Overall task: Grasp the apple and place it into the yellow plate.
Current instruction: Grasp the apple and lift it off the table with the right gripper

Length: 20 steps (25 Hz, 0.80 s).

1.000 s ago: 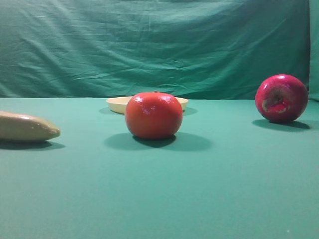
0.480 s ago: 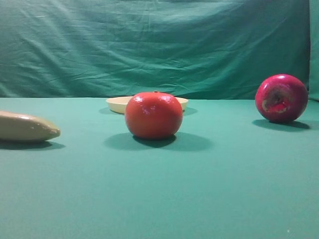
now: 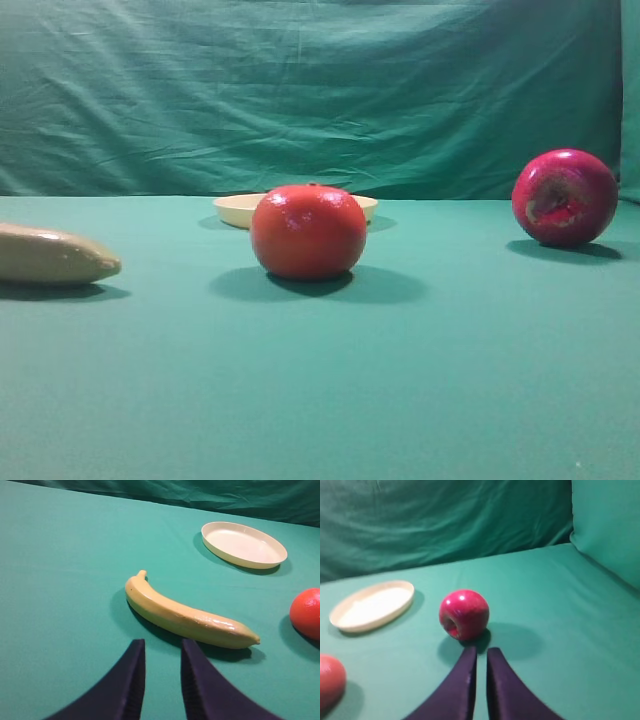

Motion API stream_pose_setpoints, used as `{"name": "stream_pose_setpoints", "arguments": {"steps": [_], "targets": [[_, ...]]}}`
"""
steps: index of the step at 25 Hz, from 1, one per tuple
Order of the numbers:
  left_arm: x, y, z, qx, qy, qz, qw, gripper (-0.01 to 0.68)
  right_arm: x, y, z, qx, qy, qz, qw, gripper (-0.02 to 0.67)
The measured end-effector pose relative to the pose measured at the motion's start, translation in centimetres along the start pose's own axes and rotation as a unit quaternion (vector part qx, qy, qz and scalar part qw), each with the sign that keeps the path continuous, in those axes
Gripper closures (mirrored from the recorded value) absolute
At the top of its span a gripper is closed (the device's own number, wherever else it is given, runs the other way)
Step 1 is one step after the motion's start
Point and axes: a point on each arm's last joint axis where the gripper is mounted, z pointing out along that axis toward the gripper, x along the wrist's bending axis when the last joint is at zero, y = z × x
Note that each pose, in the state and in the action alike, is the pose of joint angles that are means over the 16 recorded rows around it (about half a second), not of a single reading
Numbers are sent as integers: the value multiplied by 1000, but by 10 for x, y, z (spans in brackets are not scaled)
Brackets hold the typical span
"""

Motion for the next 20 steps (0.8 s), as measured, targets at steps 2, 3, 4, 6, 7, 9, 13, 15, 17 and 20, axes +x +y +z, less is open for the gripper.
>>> {"name": "stream_pose_setpoints", "arguments": {"steps": [2, 3, 4, 6, 7, 9, 13, 15, 17, 20], "targets": [[0, 0, 0, 0, 0, 0, 1000, 516, 1, 3, 0, -18, 5, 25, 1000, 649], [0, 0, 0, 0, 0, 0, 1000, 516, 1, 5, 0, -27, 8, 35, 999, 649], [0, 0, 0, 0, 0, 0, 1000, 516, 1, 7, 0, -36, 9, 44, 998, 649], [0, 0, 0, 0, 0, 0, 1000, 516, 2, 10, -1, -50, 12, 55, 997, 649], [0, 0, 0, 0, 0, 0, 1000, 516, 2, 12, -1, -57, 12, 58, 997, 649], [0, 0, 0, 0, 0, 0, 1000, 516, 2, 16, -1, -66, 12, 56, 996, 649], [0, 0, 0, 0, 0, 0, 1000, 516, 5, 29, -1, -70, 9, 40, 997, 649], [0, 0, 0, 0, 0, 0, 1000, 516, 6, 36, 1, -62, 7, 31, 998, 649], [0, 0, 0, 0, 0, 0, 1000, 516, 8, 44, 5, -46, 5, 23, 999, 649], [0, 0, 0, 0, 0, 0, 1000, 516, 12, 57, 14, -8, 2, 12, 1000, 649]]}}
